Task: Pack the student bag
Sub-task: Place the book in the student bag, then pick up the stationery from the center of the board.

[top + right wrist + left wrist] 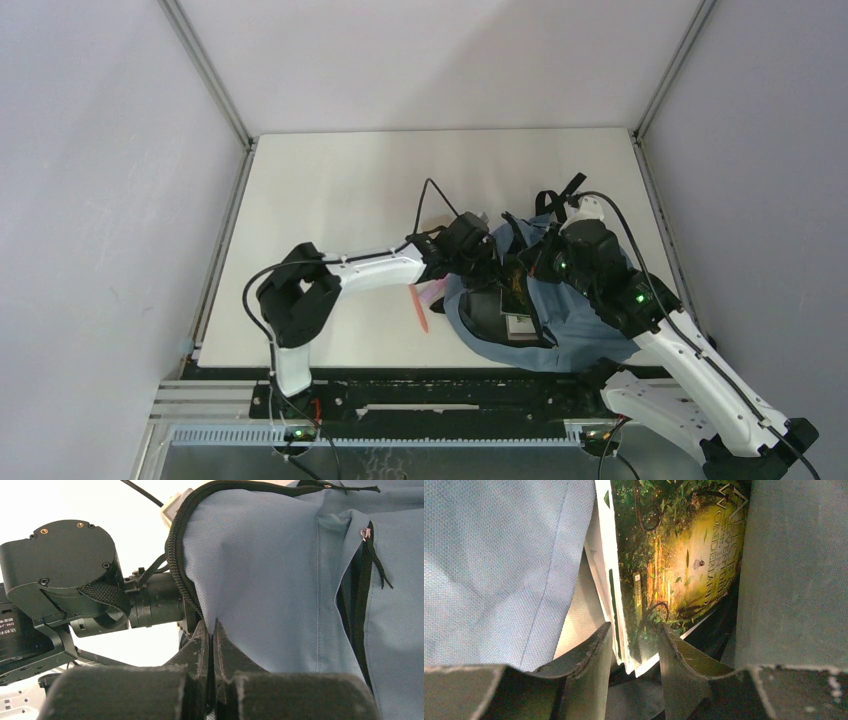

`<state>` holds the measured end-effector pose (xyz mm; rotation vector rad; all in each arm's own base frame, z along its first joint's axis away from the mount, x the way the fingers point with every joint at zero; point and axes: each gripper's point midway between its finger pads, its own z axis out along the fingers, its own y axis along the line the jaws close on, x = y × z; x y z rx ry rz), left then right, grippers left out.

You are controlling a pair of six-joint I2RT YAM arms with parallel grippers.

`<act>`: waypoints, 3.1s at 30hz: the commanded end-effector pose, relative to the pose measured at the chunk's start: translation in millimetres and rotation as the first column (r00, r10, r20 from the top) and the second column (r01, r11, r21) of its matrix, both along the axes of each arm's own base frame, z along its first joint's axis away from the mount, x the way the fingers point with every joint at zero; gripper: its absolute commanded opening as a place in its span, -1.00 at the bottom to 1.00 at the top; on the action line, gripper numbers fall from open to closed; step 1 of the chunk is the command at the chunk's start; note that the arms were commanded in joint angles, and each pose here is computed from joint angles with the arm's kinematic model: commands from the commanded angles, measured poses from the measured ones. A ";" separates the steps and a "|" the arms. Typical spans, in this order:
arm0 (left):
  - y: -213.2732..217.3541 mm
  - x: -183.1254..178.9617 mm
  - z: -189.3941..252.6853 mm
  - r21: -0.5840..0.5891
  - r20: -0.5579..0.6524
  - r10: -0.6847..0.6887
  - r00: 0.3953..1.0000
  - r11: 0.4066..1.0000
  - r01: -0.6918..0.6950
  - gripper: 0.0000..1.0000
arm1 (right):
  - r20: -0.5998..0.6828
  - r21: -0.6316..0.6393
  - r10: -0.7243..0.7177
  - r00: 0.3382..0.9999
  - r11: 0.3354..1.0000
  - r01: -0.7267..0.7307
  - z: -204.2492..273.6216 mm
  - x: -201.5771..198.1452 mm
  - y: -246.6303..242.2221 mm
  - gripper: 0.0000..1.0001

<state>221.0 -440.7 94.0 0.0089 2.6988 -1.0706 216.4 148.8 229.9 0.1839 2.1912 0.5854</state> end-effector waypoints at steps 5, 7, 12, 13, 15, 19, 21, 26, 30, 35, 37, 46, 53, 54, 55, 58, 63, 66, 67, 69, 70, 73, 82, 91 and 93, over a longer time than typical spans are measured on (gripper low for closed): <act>-21.3 1.8 14.1 -0.071 0.021 -0.058 0.998 0.996 0.059 -0.19 | 0.062 0.045 0.004 0.998 0.999 -0.007 17.7 5.7 4.1 -1.00; -26.2 0.5 11.9 -0.074 0.014 -0.075 0.997 0.994 0.076 -0.20 | 0.063 0.046 0.003 0.998 0.999 -0.006 18.0 5.4 4.0 -1.00; -39.0 -4.3 15.1 -0.090 0.018 -0.109 0.994 0.990 0.110 -0.22 | 0.061 0.046 0.002 0.998 0.999 -0.004 17.7 5.5 3.7 -1.00; -41.6 -5.5 17.4 -0.097 0.023 -0.115 0.993 0.988 0.117 -0.22 | 0.060 0.046 0.003 0.998 0.999 -0.006 17.5 5.2 4.0 -1.00; -47.3 -9.0 24.2 -0.111 0.039 -0.133 0.990 0.984 0.136 -0.23 | 0.059 0.044 0.004 0.998 0.999 -0.006 17.0 5.7 4.2 -1.00; -55.2 -18.6 31.6 -0.123 0.057 -0.180 0.982 0.975 0.186 -0.25 | 0.050 0.041 0.009 0.999 0.999 -0.011 14.7 6.0 5.8 -1.00; -53.5 -20.5 34.1 -0.120 0.064 -0.191 0.980 0.973 0.197 -0.23 | 0.047 0.040 0.010 0.999 0.999 -0.011 13.8 6.3 6.1 -1.00; -37.1 -18.9 40.5 -0.065 0.108 -0.201 0.974 0.976 0.209 0.09 | 0.045 0.037 0.008 0.999 0.999 -0.009 13.0 7.0 5.9 -1.00; -19.9 -18.4 55.5 -0.040 0.147 -0.205 0.968 0.976 0.213 0.23 | 0.042 0.031 0.005 0.999 1.000 -0.006 11.9 6.5 4.6 -1.00; 5.4 -35.8 80.5 -0.056 0.193 -0.242 0.951 0.965 0.257 0.25 | 0.036 0.006 -0.008 0.999 1.000 0.008 8.8 3.8 -2.2 -1.00; 19.4 -40.3 88.3 -0.058 0.220 -0.248 0.943 0.962 0.267 0.25 | 0.031 -0.010 -0.018 0.999 1.000 0.018 6.4 2.2 -6.4 -1.00; 126.2 21.6 63.6 0.014 0.247 -0.056 0.967 0.998 0.055 0.24 | -0.046 -0.004 0.124 0.991 0.992 -0.124 -16.4 -6.3 17.3 -1.00; 175.7 47.0 30.8 0.165 0.211 0.030 0.977 0.984 -0.066 0.26 | -0.184 -0.041 0.308 0.933 0.947 -0.320 -68.5 -23.8 73.4 -0.98; 177.2 47.2 28.8 0.168 0.205 0.039 0.978 0.983 -0.074 0.26 | -0.208 -0.058 0.319 0.925 0.940 -0.337 -76.9 -26.0 78.7 -0.94; 178.3 47.7 26.7 0.172 0.199 0.047 0.979 0.982 -0.082 0.26 | -0.237 -0.073 0.323 0.916 0.935 -0.348 -86.7 -27.0 82.0 -0.89; 183.4 51.5 23.7 0.193 0.203 0.061 0.977 0.976 -0.101 0.25 | -0.300 -0.100 0.355 0.885 0.912 -0.399 -108.9 -30.8 91.0 -0.55; 203.2 61.5 26.1 0.266 0.223 0.078 0.972 0.954 -0.138 0.24 | -0.398 -0.115 0.406 0.823 0.867 -0.484 -134.2 -45.4 94.2 -0.03; 203.5 63.5 31.0 0.252 0.223 0.091 0.971 0.957 -0.147 0.22 | -0.439 -0.145 0.408 0.800 0.847 -0.511 -146.2 -49.9 89.4 0.14; 202.9 63.9 31.4 0.248 0.222 0.092 0.971 0.957 -0.148 0.22 | -0.451 -0.157 0.406 0.795 0.840 -0.519 -149.3 -51.0 87.0 0.19; 201.0 63.9 32.8 0.240 0.220 0.092 0.971 0.960 -0.145 0.22 | -0.468 -0.166 0.407 0.784 0.831 -0.530 -151.3 -52.9 85.0 0.25; 200.7 64.1 33.1 0.238 0.221 0.091 0.971 0.961 -0.144 0.22 | -0.471 -0.162 0.417 0.778 0.826 -0.540 -149.5 -54.3 85.4 0.26; 191.8 61.1 40.4 0.189 0.209 0.079 0.975 0.975 -0.120 0.22 | -0.436 -0.145 0.460 0.773 0.812 -0.566 -129.1 -54.9 89.5 0.33; 185.3 63.9 43.1 0.208 0.232 0.065 0.971 0.972 -0.114 0.22 | -0.170 -0.165 0.422 0.891 0.879 -0.448 -29.6 -34.0 69.7 0.52; 179.6 56.4 36.5 0.373 0.284 0.000 0.959 0.921 -0.111 0.31 | -0.056 -0.129 0.139 0.989 0.981 -0.145 -8.4 -5.8 11.4 0.54; 177.9 55.7 35.6 0.412 0.304 -0.026 0.952 0.905 -0.107 0.33 | -0.057 -0.109 0.098 0.994 0.989 -0.104 -9.3 -3.0 1.9 0.54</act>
